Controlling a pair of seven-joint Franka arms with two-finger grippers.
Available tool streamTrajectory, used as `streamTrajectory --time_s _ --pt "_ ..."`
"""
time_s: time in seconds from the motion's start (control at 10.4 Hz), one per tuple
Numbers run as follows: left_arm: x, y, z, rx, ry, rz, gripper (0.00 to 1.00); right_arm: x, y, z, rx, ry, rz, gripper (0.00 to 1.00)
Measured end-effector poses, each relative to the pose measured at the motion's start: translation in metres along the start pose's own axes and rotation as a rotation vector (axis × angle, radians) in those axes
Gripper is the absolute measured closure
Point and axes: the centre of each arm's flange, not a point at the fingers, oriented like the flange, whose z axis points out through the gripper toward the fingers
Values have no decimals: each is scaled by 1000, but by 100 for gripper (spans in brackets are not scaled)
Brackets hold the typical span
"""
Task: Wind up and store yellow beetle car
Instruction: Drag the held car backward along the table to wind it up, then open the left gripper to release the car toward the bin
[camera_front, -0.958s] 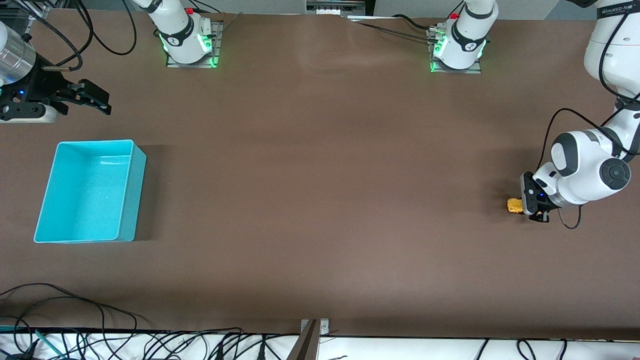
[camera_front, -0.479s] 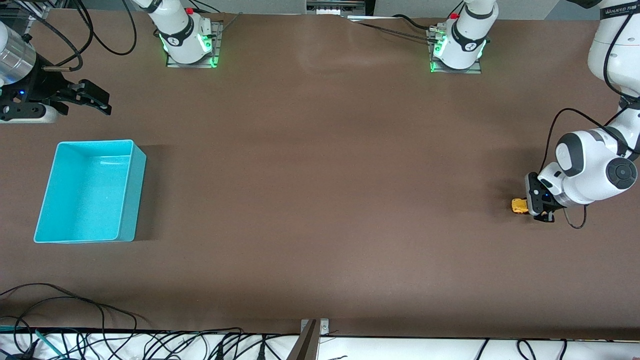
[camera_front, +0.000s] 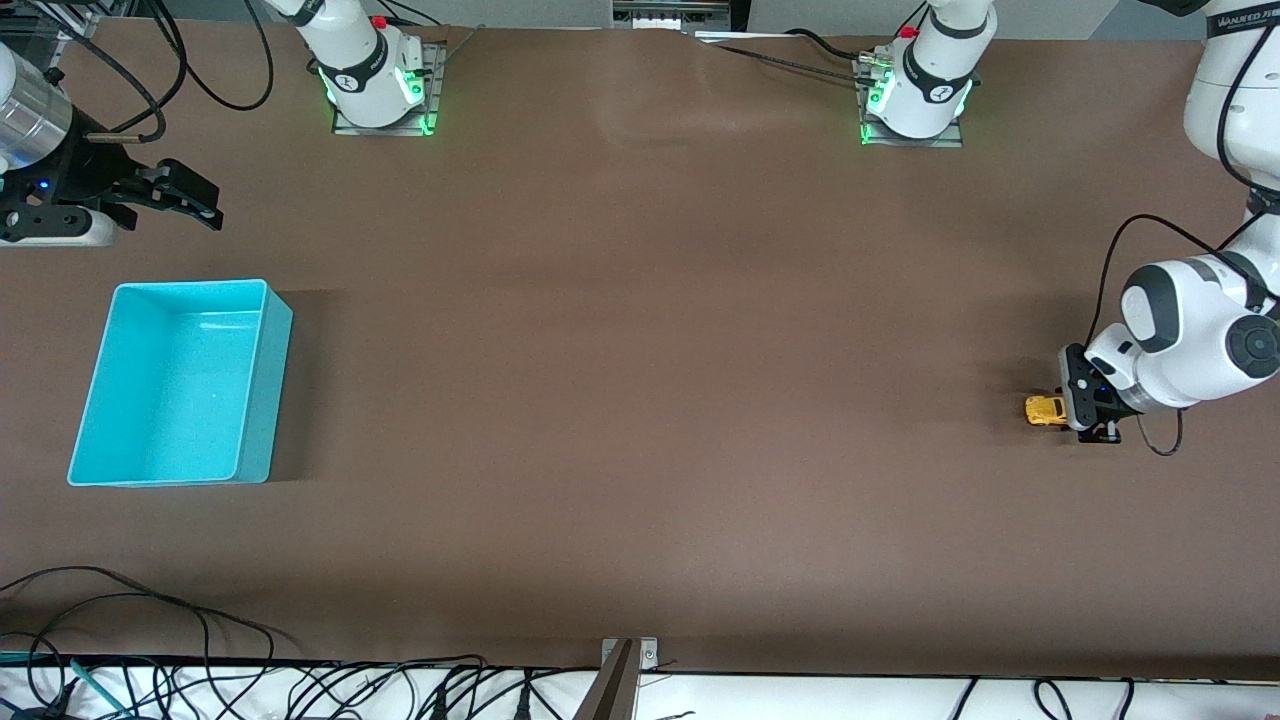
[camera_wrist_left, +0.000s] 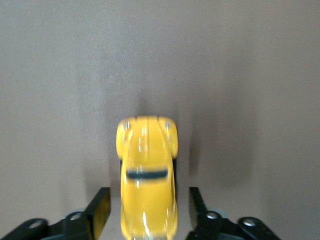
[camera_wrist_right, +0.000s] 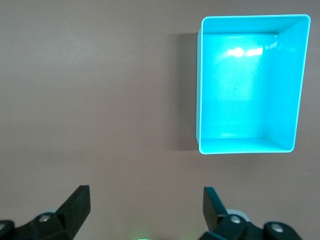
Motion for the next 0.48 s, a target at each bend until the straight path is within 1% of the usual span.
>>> streamTrajectory --time_s 0.1,0.19,0.48 --pt "1 -2 -13 -16 2 2 9 0 0 0 0 0 0 0" --pt "4 -3 -30 -34 2 7 0 0 0 0 0 0 0 0" --pt "30 -16 -101 -73 8 46 0 0 0 0 0 0 0 0"
